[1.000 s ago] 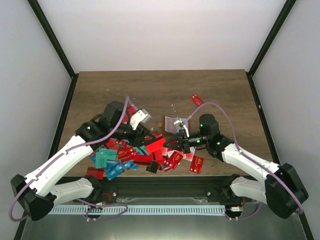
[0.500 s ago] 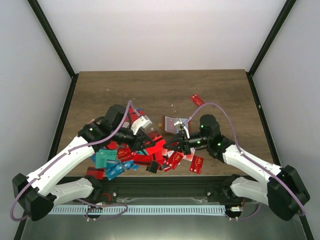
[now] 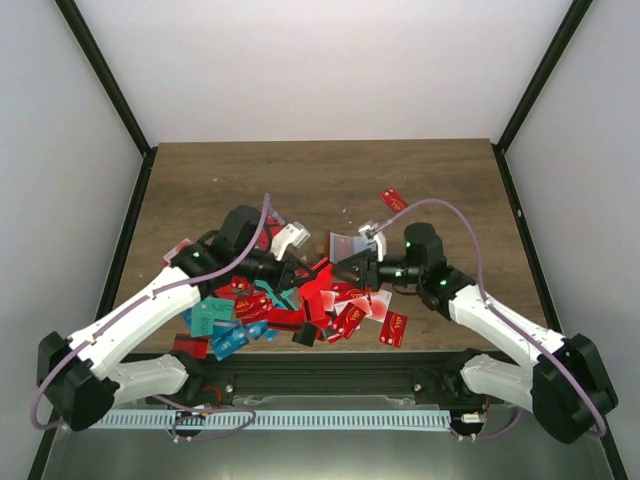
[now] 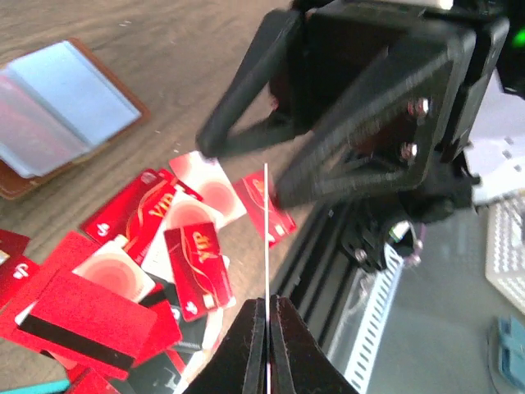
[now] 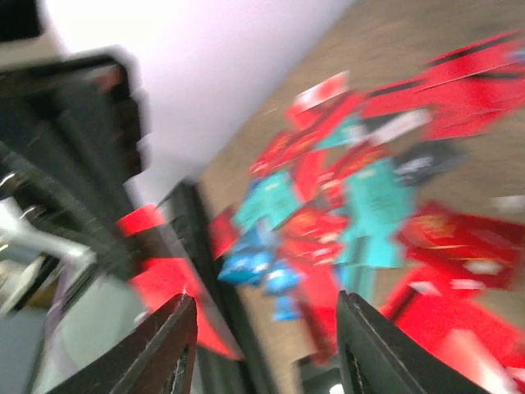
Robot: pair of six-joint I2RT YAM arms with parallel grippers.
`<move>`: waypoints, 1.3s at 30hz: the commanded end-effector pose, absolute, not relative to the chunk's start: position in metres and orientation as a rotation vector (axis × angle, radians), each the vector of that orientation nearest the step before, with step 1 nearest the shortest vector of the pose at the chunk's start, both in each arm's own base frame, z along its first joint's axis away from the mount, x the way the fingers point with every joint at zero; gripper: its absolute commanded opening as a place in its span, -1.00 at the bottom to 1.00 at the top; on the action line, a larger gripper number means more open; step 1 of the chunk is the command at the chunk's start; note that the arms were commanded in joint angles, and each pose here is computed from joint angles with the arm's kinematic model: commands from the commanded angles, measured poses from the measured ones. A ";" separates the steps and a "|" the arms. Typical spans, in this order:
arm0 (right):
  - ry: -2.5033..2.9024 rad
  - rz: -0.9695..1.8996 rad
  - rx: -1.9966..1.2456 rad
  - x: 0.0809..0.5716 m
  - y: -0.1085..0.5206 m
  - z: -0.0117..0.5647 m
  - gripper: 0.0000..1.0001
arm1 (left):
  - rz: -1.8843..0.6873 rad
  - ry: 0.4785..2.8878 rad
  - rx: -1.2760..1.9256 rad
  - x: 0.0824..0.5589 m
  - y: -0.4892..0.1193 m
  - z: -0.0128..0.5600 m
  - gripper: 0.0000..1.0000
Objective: Put the credit cards into the card holder
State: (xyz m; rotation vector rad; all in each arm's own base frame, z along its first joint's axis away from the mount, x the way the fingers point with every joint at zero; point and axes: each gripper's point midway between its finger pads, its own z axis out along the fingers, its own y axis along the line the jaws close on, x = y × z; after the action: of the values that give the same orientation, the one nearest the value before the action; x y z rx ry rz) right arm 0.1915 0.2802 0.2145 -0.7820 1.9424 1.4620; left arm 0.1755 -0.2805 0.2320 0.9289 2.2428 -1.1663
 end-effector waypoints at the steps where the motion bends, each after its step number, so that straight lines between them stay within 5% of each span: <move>1: 2.126 1.188 -0.259 0.274 0.224 0.195 0.00 | -1.112 2.247 0.677 0.229 -0.299 0.235 -0.92; 9: 2.272 0.926 0.152 0.335 0.163 0.144 0.00 | -1.158 2.412 0.435 0.293 -0.346 0.179 -0.92; 18: 2.353 0.786 0.253 0.368 0.148 0.106 -0.08 | -1.111 2.559 0.230 0.351 -0.362 0.120 -0.92; 39: 2.478 0.806 0.238 0.380 0.159 0.053 -0.21 | -0.984 2.692 0.131 0.372 -0.357 0.064 -0.92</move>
State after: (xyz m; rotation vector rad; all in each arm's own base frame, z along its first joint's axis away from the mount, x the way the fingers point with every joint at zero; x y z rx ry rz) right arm 0.3655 0.1572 0.0413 0.2677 2.5231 0.7886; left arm 0.3656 -0.3544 0.0674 0.1465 2.6901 -0.9815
